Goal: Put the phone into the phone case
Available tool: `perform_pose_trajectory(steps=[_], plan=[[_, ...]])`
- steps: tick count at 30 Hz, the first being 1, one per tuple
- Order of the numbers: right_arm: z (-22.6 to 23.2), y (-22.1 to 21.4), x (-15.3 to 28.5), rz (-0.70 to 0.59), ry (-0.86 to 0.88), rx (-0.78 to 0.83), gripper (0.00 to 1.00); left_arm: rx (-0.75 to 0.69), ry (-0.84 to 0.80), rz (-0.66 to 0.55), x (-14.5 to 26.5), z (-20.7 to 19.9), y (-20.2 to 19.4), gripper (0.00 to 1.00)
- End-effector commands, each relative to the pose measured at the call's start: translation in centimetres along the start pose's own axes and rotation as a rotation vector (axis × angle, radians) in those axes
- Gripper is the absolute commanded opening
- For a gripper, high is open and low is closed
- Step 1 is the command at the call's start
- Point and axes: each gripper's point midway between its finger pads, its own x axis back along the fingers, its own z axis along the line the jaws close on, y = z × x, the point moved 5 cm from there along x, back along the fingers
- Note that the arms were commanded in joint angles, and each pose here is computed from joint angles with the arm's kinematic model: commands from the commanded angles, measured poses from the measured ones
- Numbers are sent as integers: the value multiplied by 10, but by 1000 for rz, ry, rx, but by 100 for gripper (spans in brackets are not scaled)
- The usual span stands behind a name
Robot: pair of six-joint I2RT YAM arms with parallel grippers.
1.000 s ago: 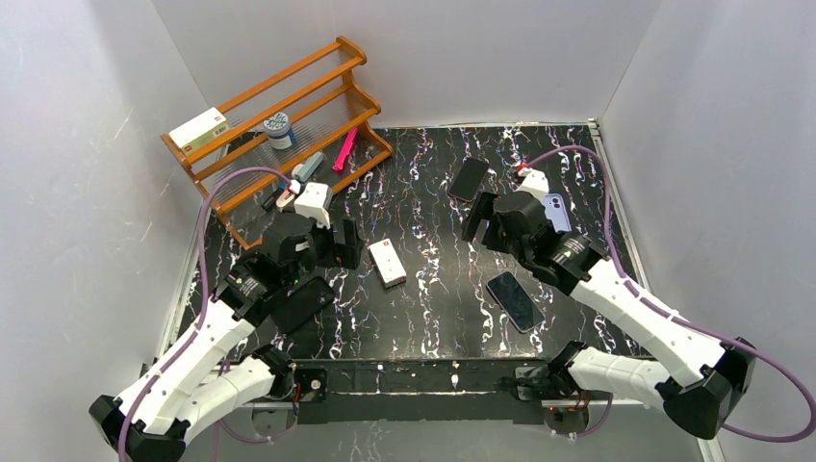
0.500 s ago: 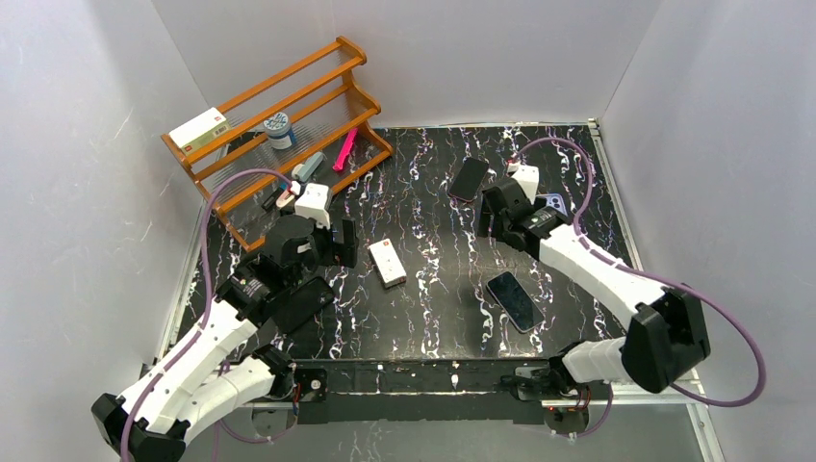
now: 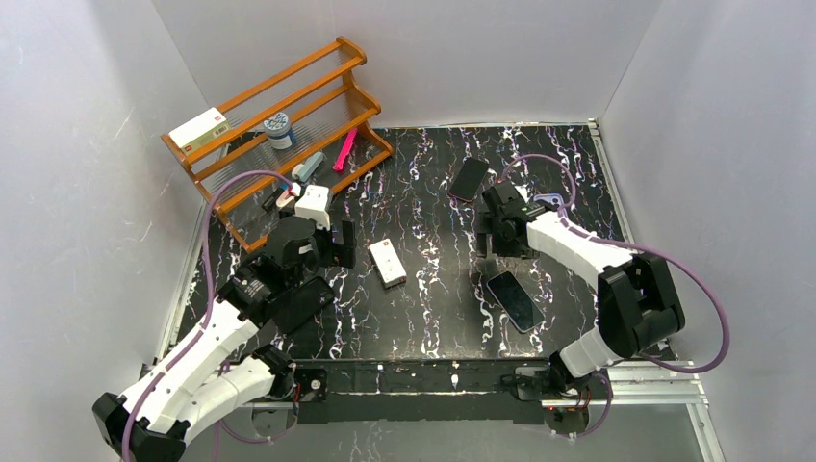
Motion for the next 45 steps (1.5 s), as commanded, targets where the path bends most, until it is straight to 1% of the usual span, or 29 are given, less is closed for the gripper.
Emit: perform_pose_trajectory(steps=[1, 4, 6, 10, 11, 13, 15, 21, 27, 29, 33, 35, 38, 40, 45], plan=[[-18, 18, -10, -24, -15, -56, 96, 1, 25, -16, 1, 4, 1, 98], [-34, 44, -22, -64, -26, -98, 77, -2, 28, -15, 1, 5, 0, 98], [-48, 60, -31, -74, -53, -123, 68, -4, 31, -16, 2, 6, 0, 98], [-71, 81, -49, -78, -71, -177, 53, -4, 44, -19, 3, 8, -1, 98], [-75, 87, -50, -85, -76, -187, 51, -4, 50, -19, 3, 9, -2, 98], [-81, 92, -56, -88, -94, -195, 47, -6, 58, -22, 3, 10, -1, 98], [-86, 98, -61, -95, -106, -206, 46, -8, 61, -19, 3, 11, -1, 98], [-101, 103, -80, -71, -130, -214, 45, -12, 63, -15, 3, 11, -2, 98], [-104, 101, -91, -48, -114, -208, 44, -17, 63, -9, 2, 11, -3, 98], [-104, 96, -96, -31, -113, -206, 42, -19, 66, -9, 3, 11, -3, 98], [-101, 89, -103, -5, -97, -200, 35, -23, 68, -11, 4, 12, -4, 98], [-99, 90, -101, -2, -83, -200, 28, -26, 69, -11, 4, 13, -4, 98], [-95, 93, -96, -9, -50, -202, 15, -29, 77, -9, 3, 14, -5, 98], [-91, 96, -90, -17, -17, -202, 1, -32, 81, -5, 3, 14, -6, 98], [-73, 100, -64, -46, 83, -210, 1, -37, 107, 1, 3, 18, -6, 98]])
